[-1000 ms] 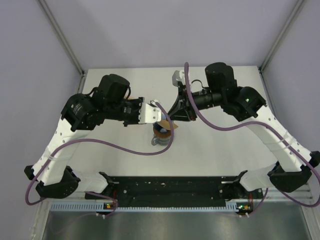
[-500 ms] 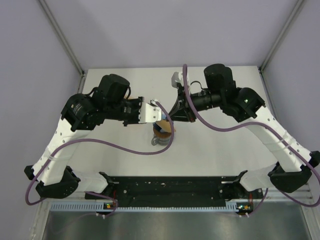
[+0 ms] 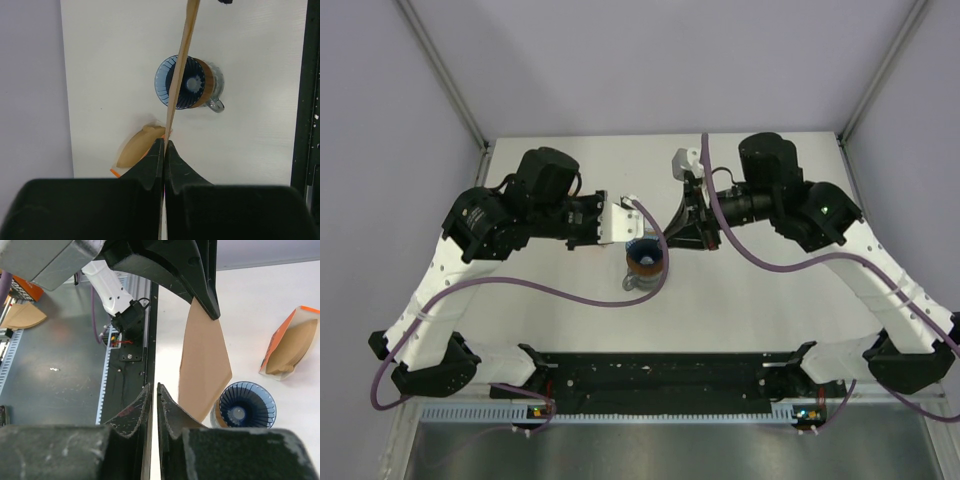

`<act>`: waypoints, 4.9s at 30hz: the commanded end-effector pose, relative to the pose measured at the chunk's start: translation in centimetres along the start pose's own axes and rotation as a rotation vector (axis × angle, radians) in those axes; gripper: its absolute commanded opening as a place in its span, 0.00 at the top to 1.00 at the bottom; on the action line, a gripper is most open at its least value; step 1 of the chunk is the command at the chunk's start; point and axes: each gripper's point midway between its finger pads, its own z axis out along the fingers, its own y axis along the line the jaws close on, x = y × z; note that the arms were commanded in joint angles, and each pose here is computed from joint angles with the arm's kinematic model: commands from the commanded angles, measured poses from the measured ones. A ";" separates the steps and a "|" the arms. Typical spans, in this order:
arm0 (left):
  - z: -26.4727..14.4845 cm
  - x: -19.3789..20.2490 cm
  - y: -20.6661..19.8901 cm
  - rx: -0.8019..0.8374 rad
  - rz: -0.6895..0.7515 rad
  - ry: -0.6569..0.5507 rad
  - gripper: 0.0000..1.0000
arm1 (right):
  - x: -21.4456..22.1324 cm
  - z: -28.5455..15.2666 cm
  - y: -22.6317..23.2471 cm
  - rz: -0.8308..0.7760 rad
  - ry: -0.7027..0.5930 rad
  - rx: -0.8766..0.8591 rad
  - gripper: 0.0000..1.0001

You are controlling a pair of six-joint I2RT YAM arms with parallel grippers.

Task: Place the coffee filter in the dripper

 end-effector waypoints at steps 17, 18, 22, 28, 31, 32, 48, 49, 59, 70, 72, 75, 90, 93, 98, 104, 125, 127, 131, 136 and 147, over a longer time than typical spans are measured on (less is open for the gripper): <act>-0.2 -0.9 0.1 -0.014 0.026 -0.036 1.00 | -2.9 -1.7 -0.2 -0.094 -0.064 0.103 0.52; -0.2 -0.9 0.0 -0.011 0.022 -0.036 1.00 | -3.0 -1.6 -0.3 -0.093 -0.064 0.104 0.51; -0.2 -0.8 0.0 -0.011 0.019 -0.035 1.00 | -2.5 -0.9 -0.8 -0.072 -0.048 0.098 0.37; -0.1 -0.6 -0.2 -0.003 0.016 -0.026 1.00 | -3.2 -1.8 -1.4 -0.111 -0.059 0.163 0.36; -0.1 -0.5 -0.4 0.000 0.014 -0.027 1.00 | -3.8 -2.9 -1.4 -0.146 -0.072 0.212 0.33; -0.1 -0.5 -0.4 0.002 0.015 -0.027 1.00 | -4.0 -3.0 -1.2 -0.150 -0.077 0.210 0.33; 0.0 -0.7 -0.5 0.008 0.001 -0.032 1.00 | -2.5 1.0 0.2 -0.110 -0.049 0.008 0.25; 0.0 -0.8 -0.5 0.010 0.001 -0.036 1.00 | -2.1 1.5 -0.2 -0.100 -0.038 0.019 0.26; -0.9 -2.3 -0.9 0.024 -0.054 -0.099 1.00 | -1.2 2.6 -2.7 -0.061 0.002 0.097 1.00; -4.9 -7.5 3.2 -0.120 -0.430 -0.389 0.56 | -4.3 -0.3 -2.3 -0.102 -0.114 0.199 1.00; -6.2 -8.1 4.3 -0.147 -0.496 -0.449 0.46 | -5.7 -1.3 -2.3 -0.112 -0.173 0.230 1.00; -7.8 -7.8 5.1 -0.189 -0.570 -0.491 0.33 | -8.2 -3.2 -2.1 -0.132 -0.291 0.276 1.00; -12.7 -13.2 3.0 -0.165 -0.385 -0.905 0.09 | -16.5 -4.2 3.9 -0.327 -0.692 0.018 1.00; -11.5 -13.2 3.0 -0.113 -0.412 -0.900 0.10 | -17.0 -3.8 4.5 -0.347 -0.688 -0.030 1.00; -11.5 -14.3 3.2 -0.063 -0.385 -0.935 0.12 | -17.0 -3.3 4.7 -0.355 -0.690 -0.053 1.00; -9.8 -15.1 2.2 0.064 -0.408 -0.939 0.35 | -17.4 -2.8 5.4 -0.364 -0.721 -0.103 1.00; -9.9 -13.8 -0.6 0.110 -0.310 -0.864 1.00 | -11.4 -3.7 3.1 -0.374 -0.374 0.056 0.65; -9.9 -13.7 -0.7 0.112 -0.298 -0.860 1.00 | -11.4 -3.8 3.3 -0.375 -0.366 0.053 0.68; -9.6 -13.3 -0.9 0.112 -0.294 -0.844 1.00 | -12.0 -4.1 3.4 -0.385 -0.378 0.064 0.77; -9.6 -13.3 -1.0 0.113 -0.286 -0.842 1.00 | -12.5 -4.3 4.0 -0.389 -0.385 0.033 0.78; -9.5 -13.1 -1.2 0.115 -0.279 -0.836 1.00 | -12.8 -4.2 4.6 -0.375 -0.379 -0.013 0.80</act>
